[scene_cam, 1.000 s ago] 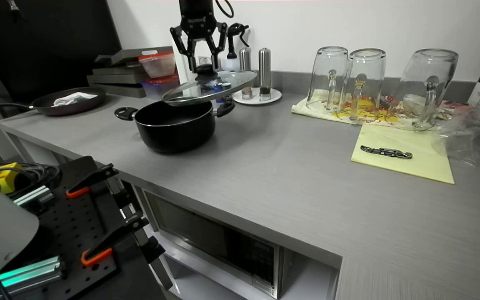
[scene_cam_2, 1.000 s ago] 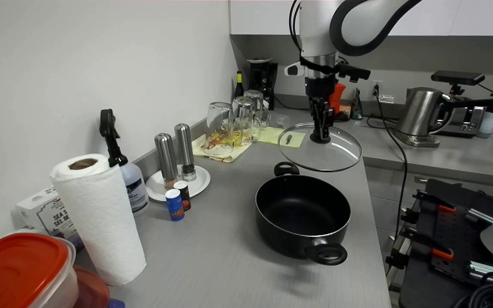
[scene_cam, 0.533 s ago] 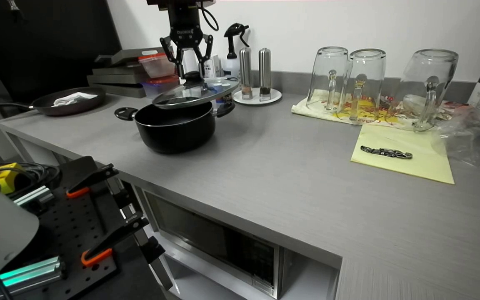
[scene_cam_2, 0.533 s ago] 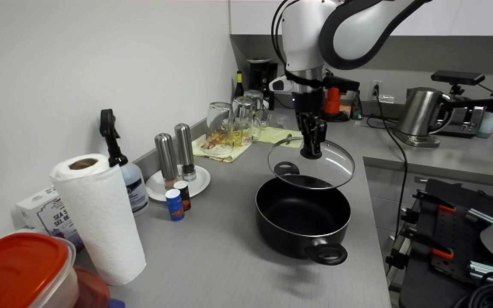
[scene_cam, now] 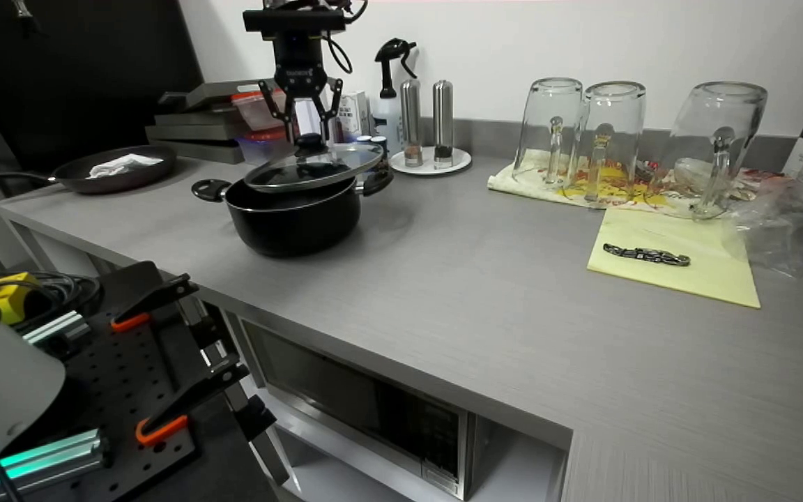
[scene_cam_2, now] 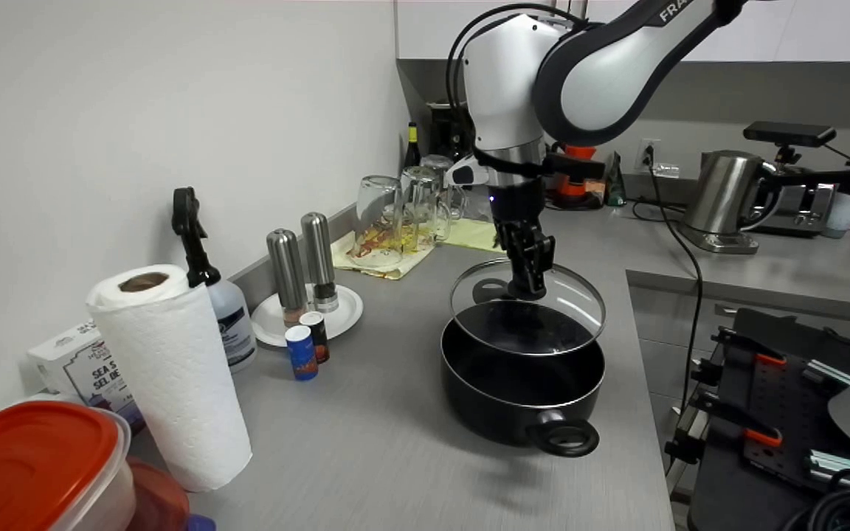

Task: Pick up the lid from the counter and put it on the pot

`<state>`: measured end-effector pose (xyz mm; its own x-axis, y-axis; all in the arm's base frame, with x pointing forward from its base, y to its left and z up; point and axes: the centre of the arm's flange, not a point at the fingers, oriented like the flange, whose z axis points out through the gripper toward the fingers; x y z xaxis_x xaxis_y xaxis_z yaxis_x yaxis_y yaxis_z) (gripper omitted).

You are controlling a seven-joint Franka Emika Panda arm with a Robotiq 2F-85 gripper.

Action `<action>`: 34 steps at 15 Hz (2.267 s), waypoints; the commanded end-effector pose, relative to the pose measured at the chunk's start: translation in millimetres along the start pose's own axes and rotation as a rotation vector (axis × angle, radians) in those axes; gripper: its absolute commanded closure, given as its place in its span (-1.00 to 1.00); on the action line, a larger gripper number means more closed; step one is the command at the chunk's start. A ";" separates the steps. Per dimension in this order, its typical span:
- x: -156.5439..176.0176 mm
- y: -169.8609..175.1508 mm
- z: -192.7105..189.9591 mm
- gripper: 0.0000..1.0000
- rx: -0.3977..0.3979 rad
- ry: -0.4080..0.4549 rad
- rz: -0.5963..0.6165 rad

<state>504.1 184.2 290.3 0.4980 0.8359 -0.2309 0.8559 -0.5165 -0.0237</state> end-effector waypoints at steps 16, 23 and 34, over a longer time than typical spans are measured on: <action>49.8 -43.7 12.3 0.50 -0.030 -0.028 -0.201; 49.3 -51.5 13.1 0.50 -0.026 -0.022 -0.236; 44.4 -41.3 23.6 0.50 0.001 -0.016 -0.241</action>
<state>483.9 241.3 253.4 0.2956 0.9214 -0.2521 0.9422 -0.3249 -0.0824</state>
